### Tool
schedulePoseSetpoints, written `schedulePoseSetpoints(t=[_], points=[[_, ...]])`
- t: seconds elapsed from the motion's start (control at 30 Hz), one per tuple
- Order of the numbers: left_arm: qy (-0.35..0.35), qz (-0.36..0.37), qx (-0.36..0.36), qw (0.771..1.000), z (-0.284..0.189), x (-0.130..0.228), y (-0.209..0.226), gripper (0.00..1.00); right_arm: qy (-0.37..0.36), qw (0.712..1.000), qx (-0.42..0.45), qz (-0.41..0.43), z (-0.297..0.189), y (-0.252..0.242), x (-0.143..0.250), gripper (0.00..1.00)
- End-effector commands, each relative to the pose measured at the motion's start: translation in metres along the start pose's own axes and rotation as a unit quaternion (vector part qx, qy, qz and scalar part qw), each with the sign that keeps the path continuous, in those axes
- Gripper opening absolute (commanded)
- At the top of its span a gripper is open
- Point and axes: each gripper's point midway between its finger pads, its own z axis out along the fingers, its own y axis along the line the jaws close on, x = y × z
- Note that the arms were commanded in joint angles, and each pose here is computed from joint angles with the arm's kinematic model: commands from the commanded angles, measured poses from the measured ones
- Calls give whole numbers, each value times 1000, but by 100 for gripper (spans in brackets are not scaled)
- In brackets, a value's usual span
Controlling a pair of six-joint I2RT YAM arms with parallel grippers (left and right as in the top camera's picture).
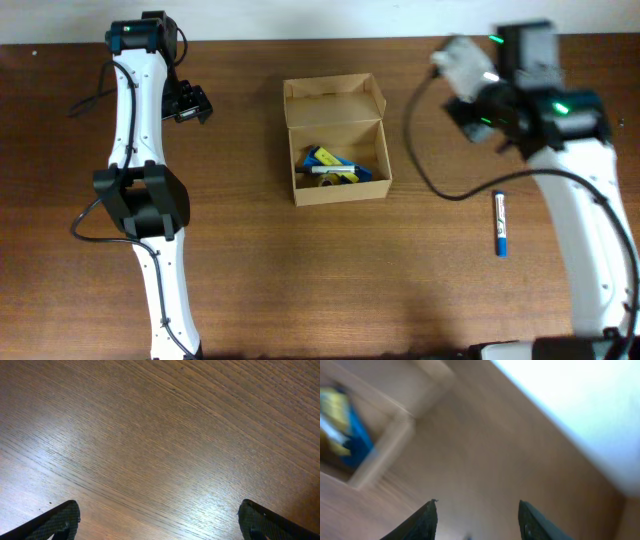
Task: Pack container
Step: 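Return the right gripper and grasp the blue-capped whiteboard marker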
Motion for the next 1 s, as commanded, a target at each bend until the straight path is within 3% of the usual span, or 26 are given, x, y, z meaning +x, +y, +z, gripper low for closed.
schedulePoseSetpoints(t=[0.0,0.1,0.23,0.33,0.6,0.7,0.77,0.97], points=[[-12,5,1,1000,-10,-1,2,100,72,986,-14,149,32,-1,65,52],[-12,5,1,1000,-10,-1,2,100,136,968,-31,210,54,8,115,52],[-12,5,1,1000,-10,-1,2,100,206,950,-62,226,81,32,164,52],[-12,5,1,1000,-10,-1,2,100,247,937,-71,237,94,41,187,60],[-12,5,1,1000,-10,-1,2,100,333,885,-93,311,112,44,246,59],[-12,5,1,1000,-10,-1,2,100,339,870,-85,347,112,36,259,58],[-12,5,1,1000,-10,-1,2,100,337,865,-88,362,111,33,264,53],[-12,5,1,1000,-10,-1,2,100,333,863,-99,367,112,36,262,53]])
